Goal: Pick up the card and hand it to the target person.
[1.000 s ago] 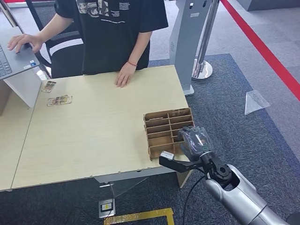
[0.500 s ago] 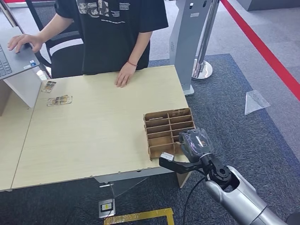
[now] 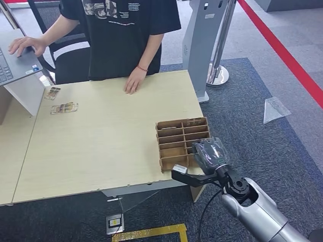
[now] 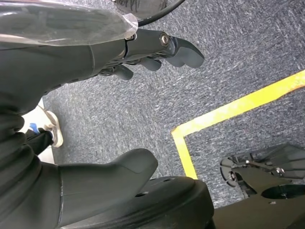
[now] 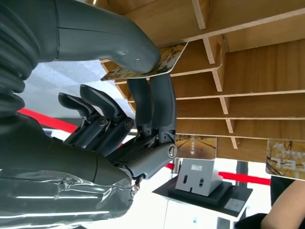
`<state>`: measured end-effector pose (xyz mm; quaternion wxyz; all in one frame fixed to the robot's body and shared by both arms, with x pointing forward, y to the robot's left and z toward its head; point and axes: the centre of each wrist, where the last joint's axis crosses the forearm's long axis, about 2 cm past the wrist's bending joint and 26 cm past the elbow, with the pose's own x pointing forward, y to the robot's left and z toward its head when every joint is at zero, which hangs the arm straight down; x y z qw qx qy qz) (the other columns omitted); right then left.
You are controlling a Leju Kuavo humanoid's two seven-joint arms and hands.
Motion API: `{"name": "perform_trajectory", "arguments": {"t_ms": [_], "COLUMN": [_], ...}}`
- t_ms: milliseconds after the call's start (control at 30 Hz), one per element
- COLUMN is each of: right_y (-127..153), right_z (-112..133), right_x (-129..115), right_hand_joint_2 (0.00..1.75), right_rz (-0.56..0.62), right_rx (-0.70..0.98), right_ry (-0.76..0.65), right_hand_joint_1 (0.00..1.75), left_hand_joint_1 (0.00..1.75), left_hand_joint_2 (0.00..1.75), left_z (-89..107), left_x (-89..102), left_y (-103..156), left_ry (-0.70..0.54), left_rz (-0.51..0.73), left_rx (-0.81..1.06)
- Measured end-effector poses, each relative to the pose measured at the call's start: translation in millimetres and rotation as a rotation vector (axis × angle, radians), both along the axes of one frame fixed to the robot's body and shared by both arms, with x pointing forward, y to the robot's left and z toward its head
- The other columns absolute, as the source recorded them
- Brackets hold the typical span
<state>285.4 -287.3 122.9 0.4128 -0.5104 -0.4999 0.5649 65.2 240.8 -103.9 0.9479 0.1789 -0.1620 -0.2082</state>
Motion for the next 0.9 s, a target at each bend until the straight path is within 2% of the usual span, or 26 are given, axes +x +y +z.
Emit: {"name": "perform_trajectory", "arguments": {"t_ms": [267, 500, 900], "right_y": [-11, -25, -43], "right_z": [25, 64, 139], "right_x": [11, 23, 26], "right_hand_joint_2": [1.75, 1.75, 1.75], "right_rz": [0.075, 0.123, 0.195], "right_rx": [-0.015, -0.044, -0.089], "right_ry": [0.057, 0.076, 0.085], "right_hand_joint_1": [1.75, 1.75, 1.75], "left_hand_joint_1": [0.00, 0.00, 0.00], "left_hand_joint_2": [1.75, 1.75, 1.75], "left_z": [-0.1, -0.2, -0.6], "left_x": [-0.2, -0.4, -0.7], "left_y": [0, 1, 3], "left_ry": [-0.003, -0.004, -0.004], "left_rz": [-0.001, 0.001, 0.000], "left_rx": [-0.002, -0.008, -0.015]}}
